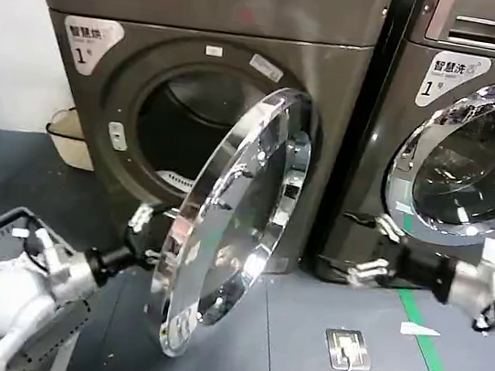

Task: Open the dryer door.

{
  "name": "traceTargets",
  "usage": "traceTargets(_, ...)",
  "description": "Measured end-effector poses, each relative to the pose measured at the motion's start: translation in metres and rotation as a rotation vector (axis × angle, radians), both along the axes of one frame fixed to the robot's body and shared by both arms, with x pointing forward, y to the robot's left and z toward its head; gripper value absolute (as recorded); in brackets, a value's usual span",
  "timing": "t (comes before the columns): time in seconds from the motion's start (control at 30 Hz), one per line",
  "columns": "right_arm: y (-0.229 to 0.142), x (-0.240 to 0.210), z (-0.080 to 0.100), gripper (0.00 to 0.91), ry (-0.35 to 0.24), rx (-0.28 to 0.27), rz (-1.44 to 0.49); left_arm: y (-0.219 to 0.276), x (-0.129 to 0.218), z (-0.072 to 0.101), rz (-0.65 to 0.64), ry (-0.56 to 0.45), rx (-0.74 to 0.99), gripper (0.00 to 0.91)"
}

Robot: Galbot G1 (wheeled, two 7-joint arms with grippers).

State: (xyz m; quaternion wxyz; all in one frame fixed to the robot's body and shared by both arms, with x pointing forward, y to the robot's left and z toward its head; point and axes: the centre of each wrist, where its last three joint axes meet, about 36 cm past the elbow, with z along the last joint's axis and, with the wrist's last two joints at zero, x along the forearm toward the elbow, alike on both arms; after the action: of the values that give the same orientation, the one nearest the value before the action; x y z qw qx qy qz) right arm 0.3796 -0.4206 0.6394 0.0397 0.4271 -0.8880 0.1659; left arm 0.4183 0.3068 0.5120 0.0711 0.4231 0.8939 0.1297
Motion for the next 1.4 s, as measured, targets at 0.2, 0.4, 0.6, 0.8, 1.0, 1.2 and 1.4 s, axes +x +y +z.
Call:
traceTargets(0.2,-0.049,-0.056,-0.019,0.907,-0.069,0.011,-0.174,-0.016,0.006,0.002,-0.053,-0.004,-0.012,0.907)
traceTargets(0.4,-0.09,-0.117,-0.037,0.907,-0.107,0.033,-0.409,-0.033,0.013,0.002,-0.095,-0.007,-0.024,0.907)
traceTargets(0.6,-0.118,-0.163,-0.045,0.907,-0.171,0.046,-0.685,-0.053,0.024,-0.002,-0.135,-0.005,-0.035,0.907)
traceTargets(0.8,-0.143,-0.203,-0.053,0.907,-0.229,-0.007,-0.936,-0.078,0.038,-0.004,-0.185,-0.007,-0.045,0.907)
traceTargets(1.0,-0.167,-0.241,-0.063,0.907,-0.287,-0.02,-1.147,-0.105,0.053,-0.008,-0.235,-0.004,-0.052,0.907)
traceTargets(1.2,-0.182,-0.274,-0.076,0.907,-0.307,-0.005,-1.35,-0.133,0.072,-0.012,-0.27,0.005,-0.053,0.907)
traceTargets(1.4,-0.194,-0.307,-0.082,0.907,-0.347,-0.006,-1.527,-0.16,0.091,-0.011,-0.306,0.0,-0.052,0.907)
